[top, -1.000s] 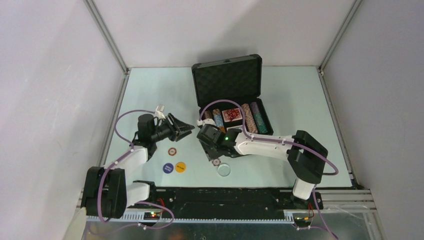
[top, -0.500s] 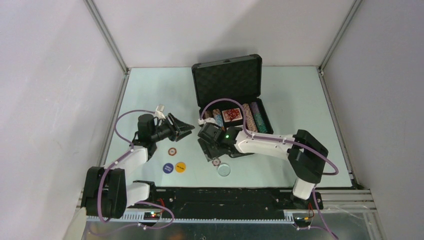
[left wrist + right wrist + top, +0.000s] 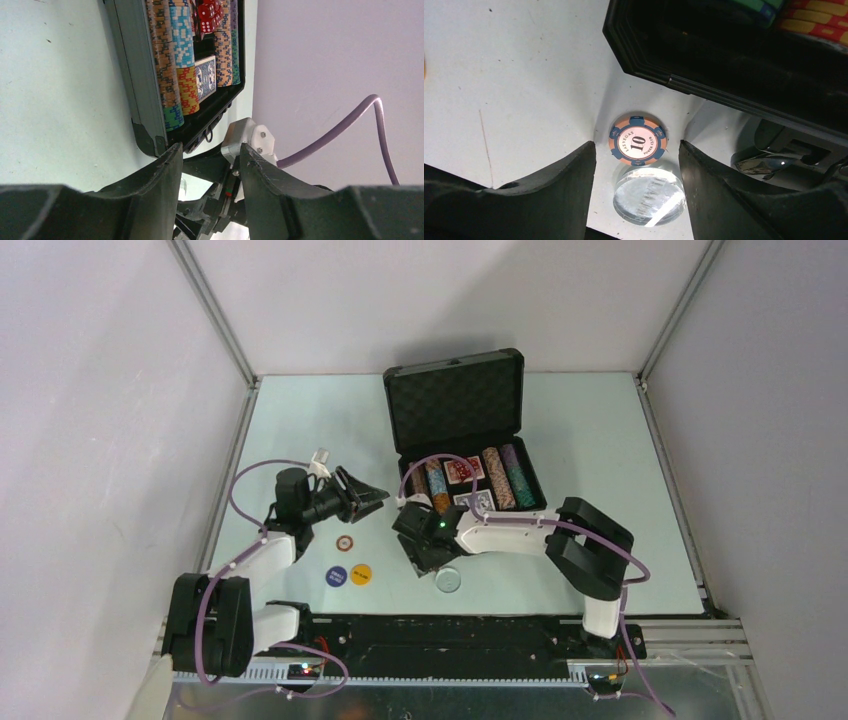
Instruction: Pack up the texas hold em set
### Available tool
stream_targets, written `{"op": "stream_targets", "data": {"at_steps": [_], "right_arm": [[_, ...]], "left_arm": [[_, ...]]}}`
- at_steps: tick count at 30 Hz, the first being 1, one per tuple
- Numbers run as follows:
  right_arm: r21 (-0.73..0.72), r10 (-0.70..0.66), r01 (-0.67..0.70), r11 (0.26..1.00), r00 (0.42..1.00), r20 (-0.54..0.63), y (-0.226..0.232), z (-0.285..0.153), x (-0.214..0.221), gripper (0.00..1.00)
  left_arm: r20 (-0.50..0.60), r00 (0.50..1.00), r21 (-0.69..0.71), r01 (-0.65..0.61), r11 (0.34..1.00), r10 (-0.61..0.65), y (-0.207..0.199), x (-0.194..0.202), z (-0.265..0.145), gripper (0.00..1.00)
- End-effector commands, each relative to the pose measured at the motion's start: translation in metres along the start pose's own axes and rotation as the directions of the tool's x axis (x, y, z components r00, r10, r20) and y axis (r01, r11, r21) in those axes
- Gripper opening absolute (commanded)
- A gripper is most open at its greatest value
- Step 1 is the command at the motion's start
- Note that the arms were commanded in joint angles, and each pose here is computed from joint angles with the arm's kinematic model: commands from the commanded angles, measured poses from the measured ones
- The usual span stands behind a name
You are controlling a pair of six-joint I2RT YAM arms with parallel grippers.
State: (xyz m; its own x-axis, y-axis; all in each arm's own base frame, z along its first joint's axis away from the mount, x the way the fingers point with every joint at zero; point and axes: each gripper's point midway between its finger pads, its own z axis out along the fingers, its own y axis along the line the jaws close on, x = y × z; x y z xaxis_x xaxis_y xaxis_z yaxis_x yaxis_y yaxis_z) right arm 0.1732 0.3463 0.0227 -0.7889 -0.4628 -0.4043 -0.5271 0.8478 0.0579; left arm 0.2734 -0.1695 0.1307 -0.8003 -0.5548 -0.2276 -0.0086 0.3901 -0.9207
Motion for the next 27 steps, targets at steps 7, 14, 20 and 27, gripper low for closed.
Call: {"op": "stream_targets", "data": {"at_steps": [7, 14, 20, 27], "right_arm": [[0.035, 0.000, 0.001, 0.999, 1.000, -0.029, -0.001, 0.014, 0.013, 0.59], [0.051, -0.009, 0.011, 0.999, 0.999, -0.046, -0.003, 0.017, 0.018, 0.51], [0.063, -0.013, 0.015, 0.998, 0.999, -0.041, -0.005, 0.016, 0.018, 0.46], [0.035, -0.008, 0.008, 0.999, 1.000, 0.003, 0.002, 0.009, 0.006, 0.42]], "left_arm": [[-0.003, 1.000, 0.027, -0.017, 0.999, 0.018, -0.006, 0.000, -0.003, 0.50], [-0.002, 1.000, 0.029, -0.018, 0.999, 0.018, -0.006, 0.000, -0.004, 0.50], [-0.002, 1.000, 0.027, -0.018, 0.999, 0.018, -0.006, 0.000, -0.004, 0.50], [-0.001, 1.000, 0.029, -0.017, 0.999, 0.017, -0.007, 0.000, -0.004, 0.50]]}}
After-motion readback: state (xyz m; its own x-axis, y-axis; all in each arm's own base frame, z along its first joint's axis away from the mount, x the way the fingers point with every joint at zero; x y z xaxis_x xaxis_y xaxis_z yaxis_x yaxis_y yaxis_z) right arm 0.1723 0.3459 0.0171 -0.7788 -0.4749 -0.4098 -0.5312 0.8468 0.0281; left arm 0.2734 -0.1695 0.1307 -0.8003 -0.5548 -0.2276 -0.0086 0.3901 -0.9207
